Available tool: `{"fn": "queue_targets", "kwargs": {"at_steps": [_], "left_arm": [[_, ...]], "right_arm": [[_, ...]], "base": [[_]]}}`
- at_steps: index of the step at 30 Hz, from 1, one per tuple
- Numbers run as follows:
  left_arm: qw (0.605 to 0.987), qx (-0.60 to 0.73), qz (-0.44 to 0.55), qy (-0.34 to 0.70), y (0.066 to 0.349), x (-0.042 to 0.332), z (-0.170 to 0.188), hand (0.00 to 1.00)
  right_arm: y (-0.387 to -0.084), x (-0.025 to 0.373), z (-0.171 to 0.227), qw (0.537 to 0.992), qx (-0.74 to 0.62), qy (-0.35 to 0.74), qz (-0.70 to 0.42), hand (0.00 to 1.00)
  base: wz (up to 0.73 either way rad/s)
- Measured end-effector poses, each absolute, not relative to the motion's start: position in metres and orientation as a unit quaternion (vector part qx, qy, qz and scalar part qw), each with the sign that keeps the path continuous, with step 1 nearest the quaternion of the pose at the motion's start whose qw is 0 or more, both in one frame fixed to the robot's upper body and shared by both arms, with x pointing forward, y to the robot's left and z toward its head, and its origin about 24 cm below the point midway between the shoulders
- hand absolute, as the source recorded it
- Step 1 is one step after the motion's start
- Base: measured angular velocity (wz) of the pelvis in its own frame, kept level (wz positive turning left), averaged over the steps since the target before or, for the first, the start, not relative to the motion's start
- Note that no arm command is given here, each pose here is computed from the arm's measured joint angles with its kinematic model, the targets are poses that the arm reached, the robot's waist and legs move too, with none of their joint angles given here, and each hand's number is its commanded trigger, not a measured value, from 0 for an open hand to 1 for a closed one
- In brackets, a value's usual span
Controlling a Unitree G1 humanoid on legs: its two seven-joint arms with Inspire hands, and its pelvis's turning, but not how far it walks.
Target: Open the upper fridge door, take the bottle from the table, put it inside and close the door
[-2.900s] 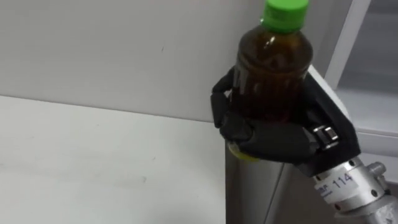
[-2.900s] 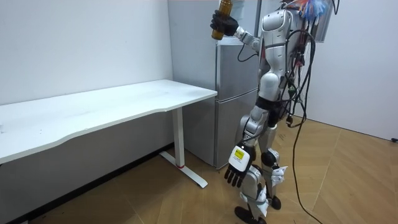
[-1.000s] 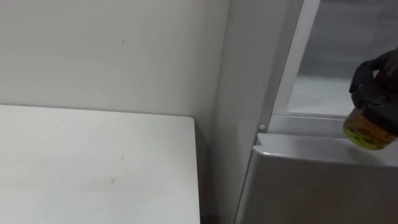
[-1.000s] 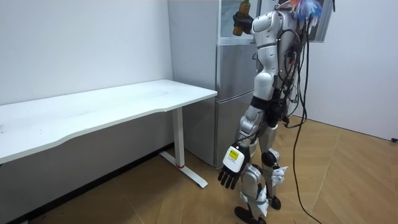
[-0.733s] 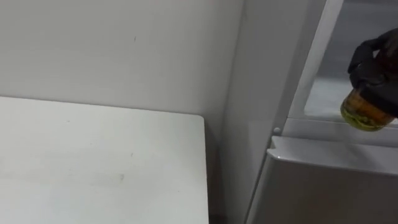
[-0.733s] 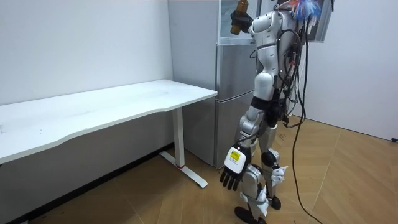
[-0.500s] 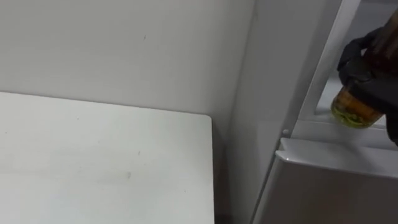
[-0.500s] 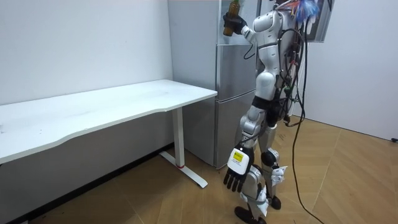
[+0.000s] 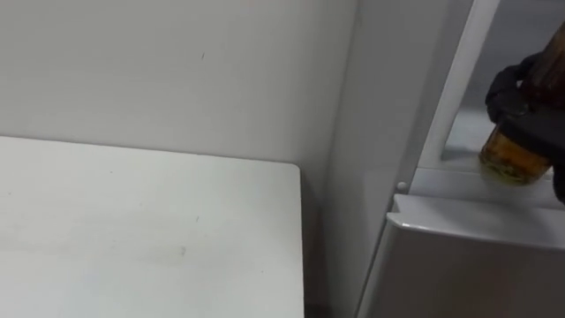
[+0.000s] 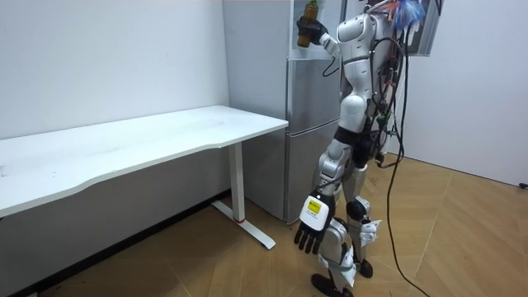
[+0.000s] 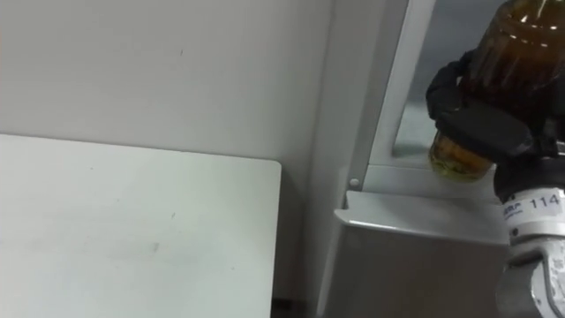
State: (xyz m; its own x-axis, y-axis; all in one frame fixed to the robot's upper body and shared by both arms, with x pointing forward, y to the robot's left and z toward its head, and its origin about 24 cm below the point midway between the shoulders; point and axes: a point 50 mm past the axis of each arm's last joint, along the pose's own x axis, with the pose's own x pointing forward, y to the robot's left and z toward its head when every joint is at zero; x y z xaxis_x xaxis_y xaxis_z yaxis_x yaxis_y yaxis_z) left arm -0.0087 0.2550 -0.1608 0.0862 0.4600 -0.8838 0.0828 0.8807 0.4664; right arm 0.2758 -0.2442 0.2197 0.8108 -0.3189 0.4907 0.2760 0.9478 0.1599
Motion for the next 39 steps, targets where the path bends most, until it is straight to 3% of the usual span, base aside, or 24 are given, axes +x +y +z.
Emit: {"fn": "queue_targets", "kwargs": {"at_steps": [18, 39], "left_arm": [[0.715, 0.223, 0.132, 0.65, 0.259, 0.0, -0.158, 0.0], [0.714, 0.24, 0.138, 0.643, 0.267, 0.007, -0.153, 0.0]], "right_arm": [[-0.26, 0.3, 0.233, 0.95, 0.053, -0.244, -0.188, 1.0], [-0.284, 0.341, 0.213, 0.966, 0.135, -0.145, -0.168, 1.0]], "base": [[0.04], [0.01]]}}
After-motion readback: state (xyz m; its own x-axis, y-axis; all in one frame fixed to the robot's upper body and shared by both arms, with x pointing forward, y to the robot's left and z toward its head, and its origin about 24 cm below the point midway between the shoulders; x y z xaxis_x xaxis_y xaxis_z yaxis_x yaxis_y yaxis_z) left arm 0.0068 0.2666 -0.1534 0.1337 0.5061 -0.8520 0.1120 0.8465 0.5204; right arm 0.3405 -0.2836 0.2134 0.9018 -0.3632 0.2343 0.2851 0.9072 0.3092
